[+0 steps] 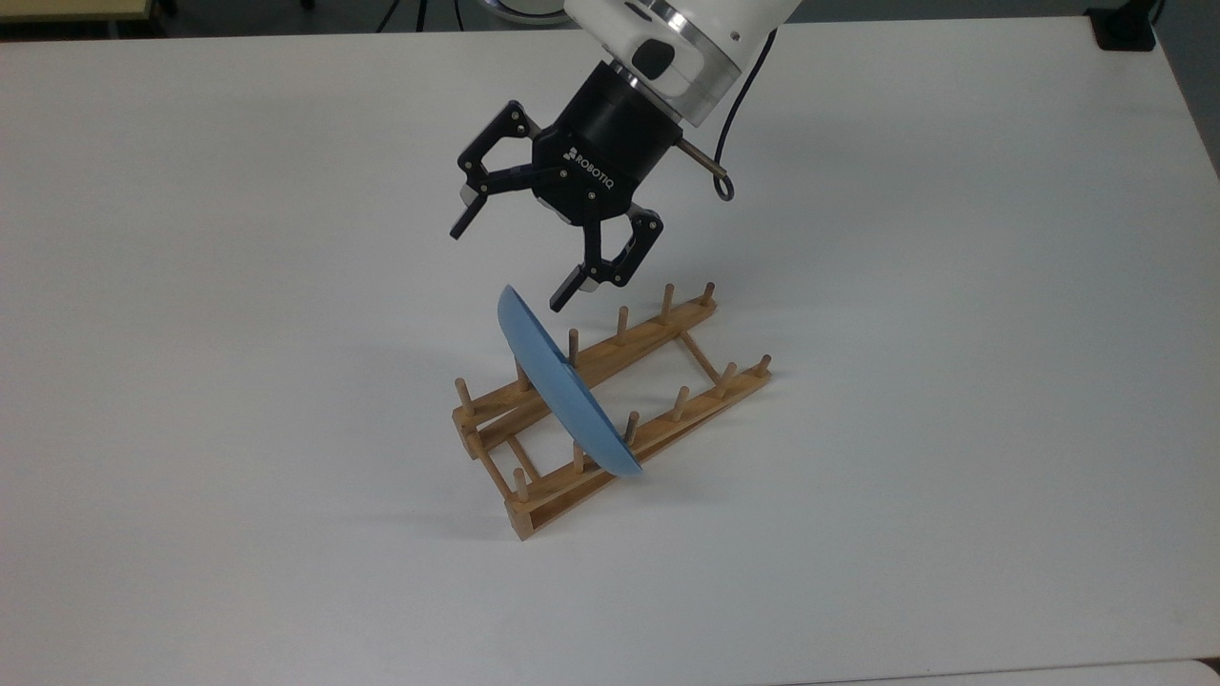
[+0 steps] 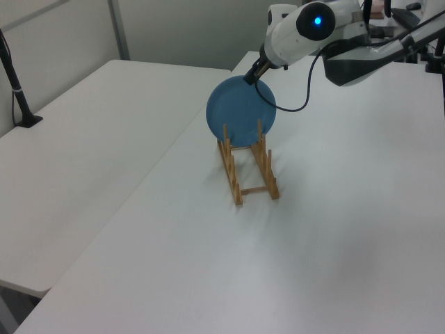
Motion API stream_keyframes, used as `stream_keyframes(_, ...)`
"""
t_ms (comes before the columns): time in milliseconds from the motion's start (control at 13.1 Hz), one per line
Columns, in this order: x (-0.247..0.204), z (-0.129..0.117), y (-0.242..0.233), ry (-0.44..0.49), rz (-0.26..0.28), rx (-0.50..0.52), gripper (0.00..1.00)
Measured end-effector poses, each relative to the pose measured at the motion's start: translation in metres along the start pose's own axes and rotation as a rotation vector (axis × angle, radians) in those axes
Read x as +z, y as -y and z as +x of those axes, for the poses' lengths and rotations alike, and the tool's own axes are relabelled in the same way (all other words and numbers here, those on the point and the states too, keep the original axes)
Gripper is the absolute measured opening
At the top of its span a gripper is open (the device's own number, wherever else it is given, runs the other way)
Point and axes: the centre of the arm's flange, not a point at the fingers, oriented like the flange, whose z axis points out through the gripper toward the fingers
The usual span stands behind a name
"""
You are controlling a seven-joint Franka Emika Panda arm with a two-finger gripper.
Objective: Place plate in plate rack
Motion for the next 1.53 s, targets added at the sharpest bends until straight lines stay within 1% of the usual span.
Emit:
stream_keyframes(153,-0.005,0.007,-0.008,-0.001,0.005,0.040,1.00)
stream_keyframes(229,-0.009,0.013,-0.017,0.017,0.019,0.082,1.00)
stream_keyframes(382,-0.016,0.022,-0.039,0.081,0.049,0.182,1.00)
stream_keyframes(458,-0.021,0.026,-0.053,0.122,0.055,0.231,1.00)
stream_keyframes(611,-0.034,0.032,-0.080,0.246,0.081,0.317,1.00)
stream_keyframes(687,-0.044,0.033,-0.093,0.327,0.111,0.342,1.00)
stream_keyframes(764,-0.056,0.034,-0.107,0.417,0.150,0.356,1.00)
stream_keyframes(840,-0.074,0.037,-0.133,0.555,0.214,0.367,1.00)
stream_keyframes(917,-0.089,0.038,-0.160,0.670,0.268,0.371,1.00)
stream_keyframes(993,-0.103,0.037,-0.182,0.749,0.304,0.371,1.00)
stream_keyframes(1146,-0.113,0.028,-0.200,0.835,0.311,0.345,1.00)
stream_keyframes(1222,-0.113,0.025,-0.200,0.857,0.325,0.315,1.00)
stream_keyframes(1375,-0.104,0.021,-0.203,0.872,0.382,0.226,1.00)
stream_keyframes(1528,-0.088,0.019,-0.213,0.846,0.450,0.079,1.00)
